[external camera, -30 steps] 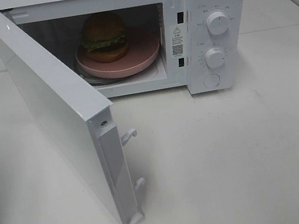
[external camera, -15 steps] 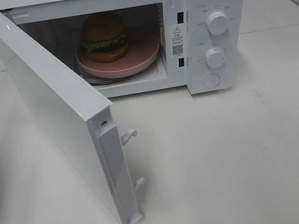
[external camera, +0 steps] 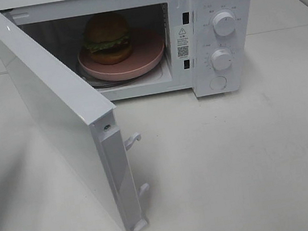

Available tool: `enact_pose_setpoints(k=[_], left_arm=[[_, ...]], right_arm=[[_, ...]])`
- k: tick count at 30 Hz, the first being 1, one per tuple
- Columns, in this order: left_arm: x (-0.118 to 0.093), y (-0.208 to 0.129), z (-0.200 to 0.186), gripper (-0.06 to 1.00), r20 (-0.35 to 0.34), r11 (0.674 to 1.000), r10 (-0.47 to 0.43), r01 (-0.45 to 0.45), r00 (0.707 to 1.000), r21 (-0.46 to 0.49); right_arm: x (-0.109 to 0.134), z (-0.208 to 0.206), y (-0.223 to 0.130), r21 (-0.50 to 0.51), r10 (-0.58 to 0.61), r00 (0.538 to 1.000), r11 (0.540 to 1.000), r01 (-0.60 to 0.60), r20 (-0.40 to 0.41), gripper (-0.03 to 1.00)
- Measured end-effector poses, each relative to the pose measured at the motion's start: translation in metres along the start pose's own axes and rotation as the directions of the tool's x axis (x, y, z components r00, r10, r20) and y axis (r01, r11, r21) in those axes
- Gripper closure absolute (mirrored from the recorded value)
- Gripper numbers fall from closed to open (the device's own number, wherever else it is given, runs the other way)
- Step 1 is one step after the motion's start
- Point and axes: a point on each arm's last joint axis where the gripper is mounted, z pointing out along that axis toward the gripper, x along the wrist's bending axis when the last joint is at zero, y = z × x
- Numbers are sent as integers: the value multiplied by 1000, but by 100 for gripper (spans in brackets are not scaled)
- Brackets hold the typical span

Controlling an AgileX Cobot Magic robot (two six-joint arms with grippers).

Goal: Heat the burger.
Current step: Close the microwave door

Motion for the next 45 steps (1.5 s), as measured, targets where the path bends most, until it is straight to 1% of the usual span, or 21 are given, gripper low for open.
enact_pose_setpoints(k=[1,5,7,10,12,14,15,17,18,21,23,27,28,29,31,34,37,38,39,41,45], left_arm=[[-2,-6,5,94,32,1000,-11,11,999,12],[-2,-13,14,94,56,999,-22,19,998,44],[-4,-15,27,94,114,998,1,-7,993,56],[-6,-14,32,94,130,998,6,-13,991,54],[-16,-14,48,94,198,998,20,-31,980,48],[-18,-16,51,94,209,998,20,-32,978,54],[-23,-19,58,94,230,997,20,-35,973,63],[-25,-19,60,94,238,997,20,-36,971,64],[-32,-22,65,94,262,997,19,-39,965,71],[-35,-24,67,94,272,996,16,-38,962,77],[-42,-29,72,94,256,995,-21,-5,966,100],[-48,-29,79,94,260,995,-33,8,965,98],[-53,-29,84,94,272,995,-33,8,962,95],[-53,-29,84,94,272,995,-33,8,962,95],[-63,-28,90,94,303,996,-25,-2,953,87],[-68,-26,93,94,317,996,-17,-12,948,91],[-78,-24,99,94,339,995,-9,-25,941,95],[-84,-24,103,94,352,994,-5,-33,936,100],[-84,-24,103,94,352,994,-5,-33,936,100],[-92,-24,110,94,364,994,-5,-35,932,104],[-101,-22,116,94,375,995,-8,-32,927,98]], right_arm=[[0,0,0,0,0,1000,1000,0,0,22],[0,0,0,0,0,1000,1000,0,0,22],[0,0,0,0,0,1000,1000,0,0,22],[0,0,0,0,0,1000,1000,0,0,22],[0,0,0,0,0,1000,1000,0,0,22],[0,0,0,0,0,1000,1000,0,0,22],[0,0,0,0,0,1000,1000,0,0,22],[0,0,0,0,0,1000,1000,0,0,22],[0,0,0,0,0,1000,1000,0,0,22],[0,0,0,0,0,1000,1000,0,0,22],[0,0,0,0,0,1000,1000,0,0,22],[0,0,0,0,0,1000,1000,0,0,22],[0,0,0,0,0,1000,1000,0,0,22],[0,0,0,0,0,1000,1000,0,0,22],[0,0,0,0,0,1000,1000,0,0,22],[0,0,0,0,0,1000,1000,0,0,22],[0,0,0,0,0,1000,1000,0,0,22],[0,0,0,0,0,1000,1000,0,0,22],[0,0,0,0,0,1000,1000,0,0,22],[0,0,0,0,0,1000,1000,0,0,22],[0,0,0,0,0,1000,1000,0,0,22]])
